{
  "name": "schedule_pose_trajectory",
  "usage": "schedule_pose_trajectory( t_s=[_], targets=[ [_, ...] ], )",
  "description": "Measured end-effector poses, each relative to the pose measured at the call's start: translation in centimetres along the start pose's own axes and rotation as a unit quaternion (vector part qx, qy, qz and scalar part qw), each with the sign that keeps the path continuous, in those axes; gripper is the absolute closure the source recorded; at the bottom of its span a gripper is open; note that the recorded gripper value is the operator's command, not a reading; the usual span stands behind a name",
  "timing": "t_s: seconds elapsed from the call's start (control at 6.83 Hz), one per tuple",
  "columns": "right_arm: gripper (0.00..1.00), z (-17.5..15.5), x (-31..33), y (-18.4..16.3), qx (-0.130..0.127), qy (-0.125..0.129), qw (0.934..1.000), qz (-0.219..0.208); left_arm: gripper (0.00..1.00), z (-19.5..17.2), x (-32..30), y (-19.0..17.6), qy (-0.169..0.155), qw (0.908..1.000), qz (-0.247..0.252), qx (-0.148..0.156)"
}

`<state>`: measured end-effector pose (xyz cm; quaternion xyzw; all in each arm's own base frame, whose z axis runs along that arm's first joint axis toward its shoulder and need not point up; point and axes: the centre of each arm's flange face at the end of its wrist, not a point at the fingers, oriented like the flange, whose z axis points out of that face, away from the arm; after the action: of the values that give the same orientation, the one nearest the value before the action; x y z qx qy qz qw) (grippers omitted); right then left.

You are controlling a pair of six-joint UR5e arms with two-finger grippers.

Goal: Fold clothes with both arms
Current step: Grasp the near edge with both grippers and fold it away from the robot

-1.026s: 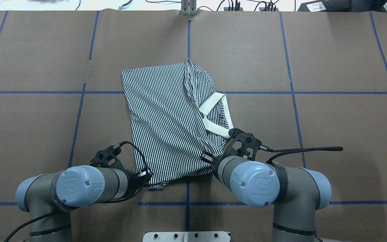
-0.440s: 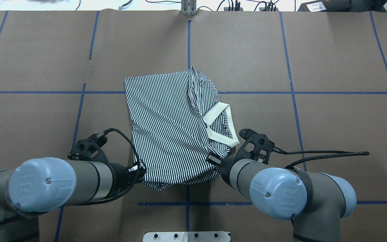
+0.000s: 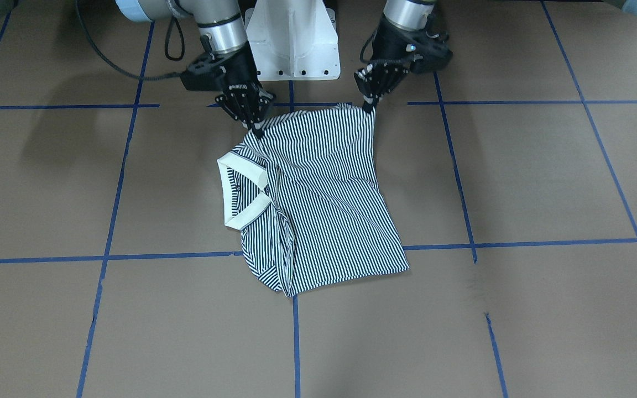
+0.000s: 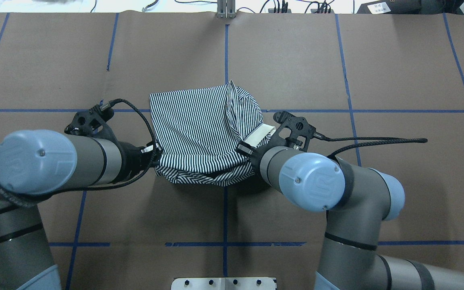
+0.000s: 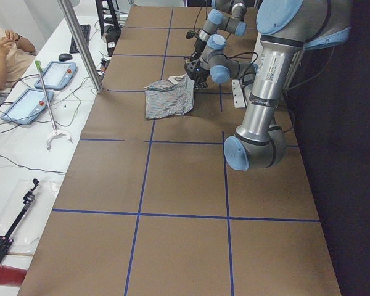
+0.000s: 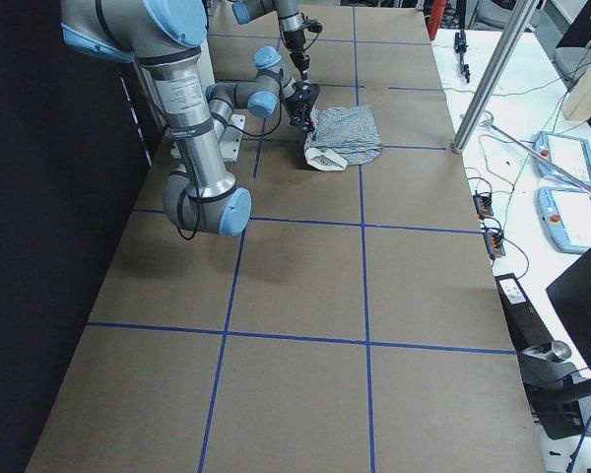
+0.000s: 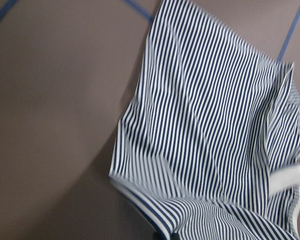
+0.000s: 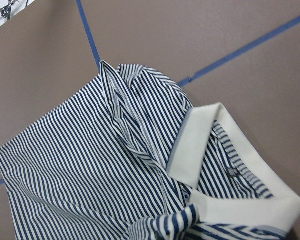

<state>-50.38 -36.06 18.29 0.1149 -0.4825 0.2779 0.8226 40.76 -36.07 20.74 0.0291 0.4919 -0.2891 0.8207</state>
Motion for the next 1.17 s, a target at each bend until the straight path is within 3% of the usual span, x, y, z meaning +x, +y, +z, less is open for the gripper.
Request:
schedule_pose_trajectory(
  t_s=[0.29, 0.88, 1.03, 1.17],
  targets=[
    [1.0, 3.5, -4.0, -4.1, 0.004, 0.02, 0.9998, -0.007, 1.0, 2.2, 1.9, -5.6, -0.008, 0.9988, 0.021, 0.044],
    [1.0, 7.7, -6.9, -8.2, 0.0, 0.052, 0.9985, -0.019, 1.0, 6.6, 2.7, -9.5, -0.017, 0.9972, 0.03, 0.067],
    [0.96, 9.3, -7.9, -8.9, -0.002, 0.054, 0.9984, -0.017, 0.91, 8.4, 2.9, -11.0, -0.024, 0.9961, 0.041, 0.074],
    [0.85, 11.7, -9.1, -10.1, -0.006, 0.056, 0.9982, -0.023, 0.78, 11.0, 2.7, -13.0, -0.04, 0.9936, 0.064, 0.084]
  ],
)
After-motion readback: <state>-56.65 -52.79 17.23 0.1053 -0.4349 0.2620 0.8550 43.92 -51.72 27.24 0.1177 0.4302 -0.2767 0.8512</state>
